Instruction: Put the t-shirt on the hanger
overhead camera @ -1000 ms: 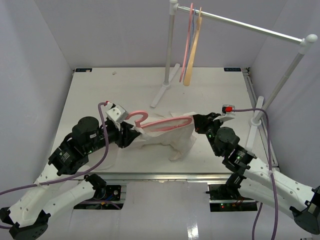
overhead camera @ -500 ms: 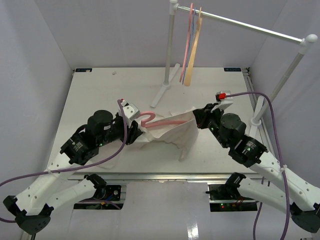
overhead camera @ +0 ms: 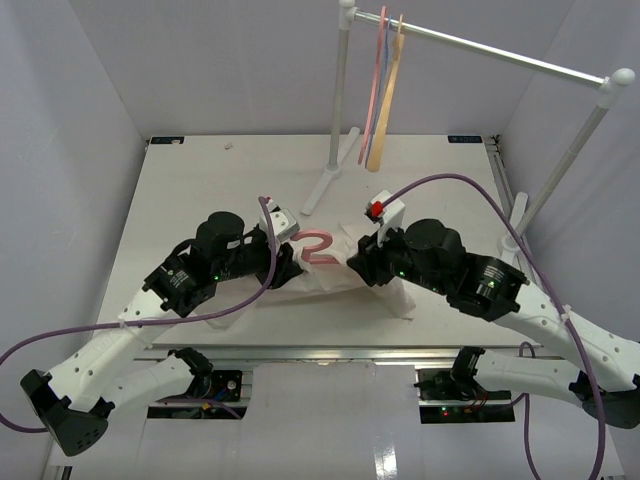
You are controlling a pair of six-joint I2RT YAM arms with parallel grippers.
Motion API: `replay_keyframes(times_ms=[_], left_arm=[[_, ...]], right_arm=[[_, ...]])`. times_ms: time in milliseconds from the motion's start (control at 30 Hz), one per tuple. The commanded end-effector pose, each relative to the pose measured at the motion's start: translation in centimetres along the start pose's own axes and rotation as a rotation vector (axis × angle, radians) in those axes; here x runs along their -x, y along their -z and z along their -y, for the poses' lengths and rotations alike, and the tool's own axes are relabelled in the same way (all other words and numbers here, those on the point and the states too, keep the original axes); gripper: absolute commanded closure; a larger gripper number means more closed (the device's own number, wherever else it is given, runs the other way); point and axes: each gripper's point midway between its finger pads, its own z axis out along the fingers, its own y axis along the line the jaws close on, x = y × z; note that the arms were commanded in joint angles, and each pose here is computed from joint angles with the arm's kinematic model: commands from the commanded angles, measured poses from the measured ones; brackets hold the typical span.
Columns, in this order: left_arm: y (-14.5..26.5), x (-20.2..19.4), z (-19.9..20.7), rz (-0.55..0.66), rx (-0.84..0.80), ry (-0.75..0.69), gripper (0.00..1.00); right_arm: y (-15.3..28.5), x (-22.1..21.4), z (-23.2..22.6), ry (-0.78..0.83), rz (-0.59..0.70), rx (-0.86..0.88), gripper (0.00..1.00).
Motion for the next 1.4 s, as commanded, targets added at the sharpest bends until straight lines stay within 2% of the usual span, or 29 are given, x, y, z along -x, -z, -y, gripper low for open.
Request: replay_keyframes(times_ms=[0, 200, 333, 500, 700, 833, 867, 933, 967, 1000, 1100, 1367], left_arm=[[0.0, 0.8, 2.2, 0.047, -0.128, -0.022, 1.00], [0.5, 1.3, 3.9, 0.054, -0.221, -0.003, 1.00], [0.7, 1.8, 4.8, 0.061, -0.270, 0.014, 1.00], [0.5, 2.1, 5.1, 0.060, -0.291, 0.024, 1.00], [0.3, 2.2, 5.5, 0.063, -0.319, 0.049, 1.00], [0.0, 2.0, 5.6, 0.059, -0.328, 0.059, 1.00], [-0.1, 2.0, 5.5, 0.057, -0.325, 0.064, 1.00], [-0.1, 2.2, 5.5, 0.056, -0.320, 0.071, 1.00], [-0.1, 2.4, 5.1, 0.061, -0.296, 0.075, 0.99], [0.0, 2.7, 4.8, 0.068, -0.273, 0.075, 0.97], [0.7, 3.6, 3.6, 0.074, -0.185, 0.068, 0.85], [2.0, 6.1, 1.9, 0.057, -0.070, 0.068, 0.67]], right_arm=[[4.0, 3.0, -0.2, 0.052, 0.121, 0.045, 0.51], [6.0, 6.2, -1.7, 0.119, 0.188, 0.133, 0.42], [4.8, 6.5, -4.5, 0.173, 0.196, 0.281, 0.38], [2.3, 7.3, -6.4, 0.228, 0.209, 0.364, 0.38], [-0.7, 8.1, -7.9, 0.221, 0.244, 0.419, 0.39], [-1.8, 8.9, -8.6, 0.207, 0.301, 0.435, 0.47], [-2.0, 8.9, -8.5, 0.206, 0.313, 0.429, 0.52], [-2.3, 9.0, -8.3, 0.185, 0.324, 0.414, 0.65], [-2.4, 9.1, -8.0, 0.172, 0.322, 0.393, 0.81], [-2.4, 8.9, -7.8, 0.172, 0.312, 0.386, 0.87], [-1.5, 8.9, -6.4, 0.164, 0.296, 0.315, 0.92], [2.4, 9.2, -4.6, 0.161, 0.284, 0.239, 0.92]])
